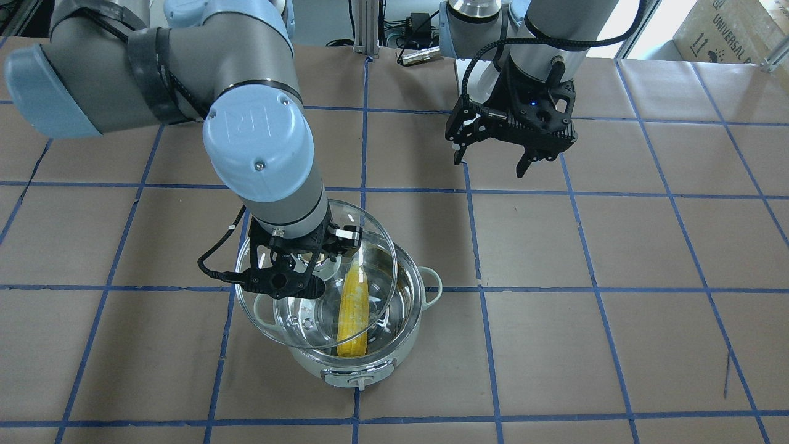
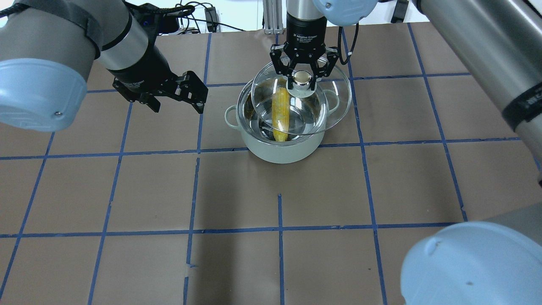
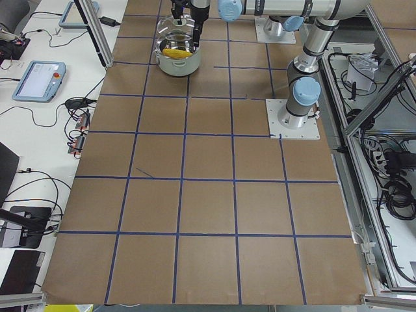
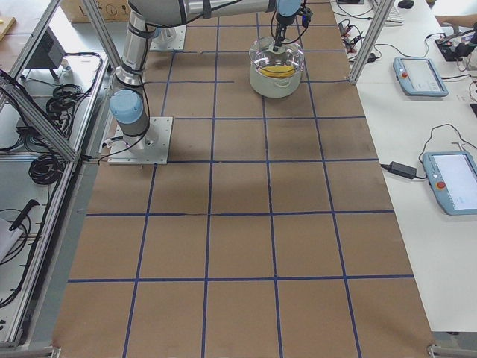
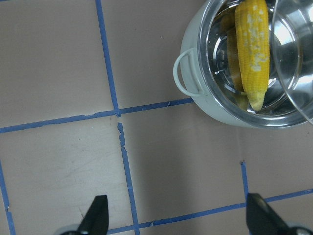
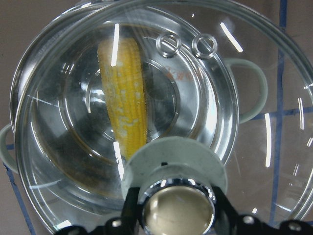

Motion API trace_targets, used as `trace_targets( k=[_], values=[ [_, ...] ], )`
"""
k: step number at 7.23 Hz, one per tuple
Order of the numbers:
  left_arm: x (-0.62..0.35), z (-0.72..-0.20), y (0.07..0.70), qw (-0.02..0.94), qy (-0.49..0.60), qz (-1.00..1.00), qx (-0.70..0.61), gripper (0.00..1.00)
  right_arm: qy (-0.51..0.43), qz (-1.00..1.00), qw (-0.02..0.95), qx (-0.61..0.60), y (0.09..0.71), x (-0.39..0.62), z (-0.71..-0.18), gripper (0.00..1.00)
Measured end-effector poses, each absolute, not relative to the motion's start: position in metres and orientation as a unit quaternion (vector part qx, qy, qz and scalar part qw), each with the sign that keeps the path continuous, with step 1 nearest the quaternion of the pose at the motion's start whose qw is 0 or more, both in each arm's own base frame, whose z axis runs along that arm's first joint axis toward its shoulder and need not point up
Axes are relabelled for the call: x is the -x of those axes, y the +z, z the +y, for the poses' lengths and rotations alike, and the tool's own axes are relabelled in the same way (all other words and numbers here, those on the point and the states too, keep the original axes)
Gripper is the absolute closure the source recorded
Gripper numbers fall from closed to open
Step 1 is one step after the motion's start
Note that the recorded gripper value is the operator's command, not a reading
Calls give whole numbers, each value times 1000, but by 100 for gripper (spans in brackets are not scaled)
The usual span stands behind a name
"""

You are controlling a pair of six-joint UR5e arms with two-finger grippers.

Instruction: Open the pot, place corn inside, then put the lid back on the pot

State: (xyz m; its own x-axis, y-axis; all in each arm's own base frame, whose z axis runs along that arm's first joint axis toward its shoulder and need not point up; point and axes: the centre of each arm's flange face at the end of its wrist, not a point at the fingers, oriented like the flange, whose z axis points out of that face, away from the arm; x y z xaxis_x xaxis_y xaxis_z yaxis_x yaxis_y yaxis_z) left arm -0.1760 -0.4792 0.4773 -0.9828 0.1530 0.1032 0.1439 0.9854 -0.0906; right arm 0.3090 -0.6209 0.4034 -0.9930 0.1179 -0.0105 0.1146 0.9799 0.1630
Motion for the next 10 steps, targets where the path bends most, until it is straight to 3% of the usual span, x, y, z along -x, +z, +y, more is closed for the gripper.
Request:
trace_targets(
  k=[10],
  values=[
    [126,-482,476,45,39,-996,62,0,48,997,31,-49,375,-361,-626,84]
  ],
)
